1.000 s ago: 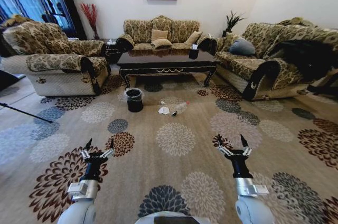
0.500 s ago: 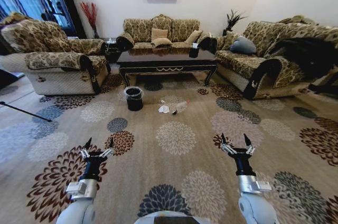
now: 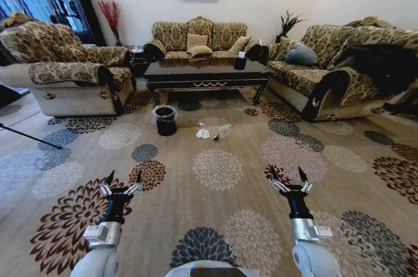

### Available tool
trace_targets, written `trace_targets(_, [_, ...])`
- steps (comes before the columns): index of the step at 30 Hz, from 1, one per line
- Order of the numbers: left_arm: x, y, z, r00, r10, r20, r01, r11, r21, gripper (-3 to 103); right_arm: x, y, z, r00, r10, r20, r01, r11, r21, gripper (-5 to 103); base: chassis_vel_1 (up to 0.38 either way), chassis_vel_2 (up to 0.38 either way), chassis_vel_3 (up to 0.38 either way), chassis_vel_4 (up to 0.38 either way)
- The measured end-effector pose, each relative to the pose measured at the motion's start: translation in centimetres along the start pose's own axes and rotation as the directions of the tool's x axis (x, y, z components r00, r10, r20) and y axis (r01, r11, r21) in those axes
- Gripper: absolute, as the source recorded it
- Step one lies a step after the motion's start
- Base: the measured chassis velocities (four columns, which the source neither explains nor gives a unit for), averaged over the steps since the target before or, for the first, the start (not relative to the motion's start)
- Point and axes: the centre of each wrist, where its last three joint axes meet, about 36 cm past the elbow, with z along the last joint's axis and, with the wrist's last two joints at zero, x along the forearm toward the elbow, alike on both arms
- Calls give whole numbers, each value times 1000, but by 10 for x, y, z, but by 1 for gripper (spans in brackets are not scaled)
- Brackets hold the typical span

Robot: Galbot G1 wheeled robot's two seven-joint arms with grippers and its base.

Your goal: Move to the front of the table and pick up the trash from the floor, then place it into the trash bin.

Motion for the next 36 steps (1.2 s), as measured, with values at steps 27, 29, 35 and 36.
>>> trace_targets(27, [-6, -1, -27, 995, -12, 95, 8, 999, 41, 100, 1, 2, 0, 1000, -2, 1, 2, 1000, -3, 100, 0, 0, 0, 0])
trace_targets(29, [-9, 0, -35, 993, -19, 117, 13, 999, 50, 100, 1, 2, 1, 1000, -2, 0, 2, 1000, -2, 100, 0, 0, 0, 0])
trace_targets(35, [-15, 5, -40, 990, -35, 138, 27, 998, 61, 100, 1, 2, 1, 1000, -3, -2, 3, 1000, -1, 100, 0, 0, 0, 0])
trace_targets(36, [-15, 5, -40, 990, -35, 138, 27, 998, 61, 100, 1, 2, 1, 1000, -3, -2, 3, 1000, -1, 100, 0, 0, 0, 0])
